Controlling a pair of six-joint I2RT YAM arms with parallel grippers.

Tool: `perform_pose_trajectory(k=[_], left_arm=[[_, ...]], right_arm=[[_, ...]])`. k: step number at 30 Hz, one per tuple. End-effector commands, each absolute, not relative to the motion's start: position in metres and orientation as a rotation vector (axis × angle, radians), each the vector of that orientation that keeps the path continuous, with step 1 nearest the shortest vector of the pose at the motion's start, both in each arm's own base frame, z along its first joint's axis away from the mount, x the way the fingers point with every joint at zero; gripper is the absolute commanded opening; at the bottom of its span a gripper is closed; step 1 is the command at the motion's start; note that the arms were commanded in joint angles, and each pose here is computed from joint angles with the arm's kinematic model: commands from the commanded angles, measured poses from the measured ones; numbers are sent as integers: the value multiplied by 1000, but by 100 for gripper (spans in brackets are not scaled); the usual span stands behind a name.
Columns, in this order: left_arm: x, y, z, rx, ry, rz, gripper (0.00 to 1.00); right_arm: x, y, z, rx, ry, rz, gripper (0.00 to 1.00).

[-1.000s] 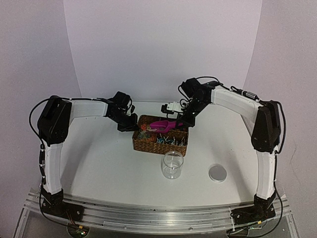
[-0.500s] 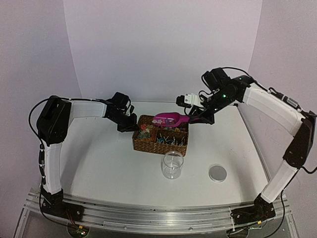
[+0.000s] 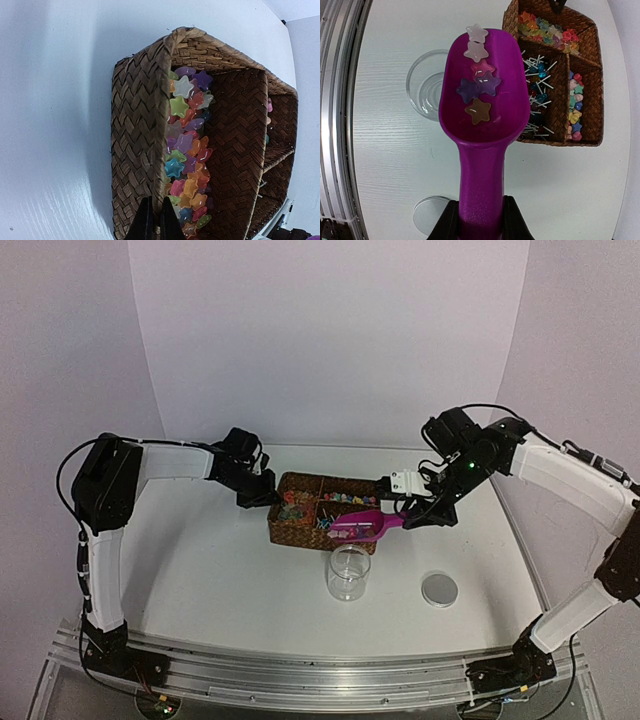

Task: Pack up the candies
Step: Place the fake candies in the packing bottle.

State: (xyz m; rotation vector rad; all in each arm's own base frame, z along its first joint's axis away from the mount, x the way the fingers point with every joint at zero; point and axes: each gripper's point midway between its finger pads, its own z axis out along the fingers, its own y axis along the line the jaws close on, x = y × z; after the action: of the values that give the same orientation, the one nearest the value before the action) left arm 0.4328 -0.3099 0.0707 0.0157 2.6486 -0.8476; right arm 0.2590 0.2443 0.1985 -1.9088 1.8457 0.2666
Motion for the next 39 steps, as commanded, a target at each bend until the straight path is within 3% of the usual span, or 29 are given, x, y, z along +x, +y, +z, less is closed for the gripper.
perform_pose_trajectory(k=[1, 19, 25, 39], left_arm=[[417, -298, 58, -84, 2739, -827, 0], [417, -296, 56, -94, 2743, -819, 0], [417, -295, 56, -94, 2742, -819, 0], [418, -291, 53, -115, 2751, -817, 0]], right_arm=[[247, 232, 210, -1912, 1819, 237, 0], [244, 214, 190, -2271, 1682, -64, 0], [252, 215, 192, -2363, 1546, -292, 0], [272, 239, 220, -2351, 1377, -474, 0]])
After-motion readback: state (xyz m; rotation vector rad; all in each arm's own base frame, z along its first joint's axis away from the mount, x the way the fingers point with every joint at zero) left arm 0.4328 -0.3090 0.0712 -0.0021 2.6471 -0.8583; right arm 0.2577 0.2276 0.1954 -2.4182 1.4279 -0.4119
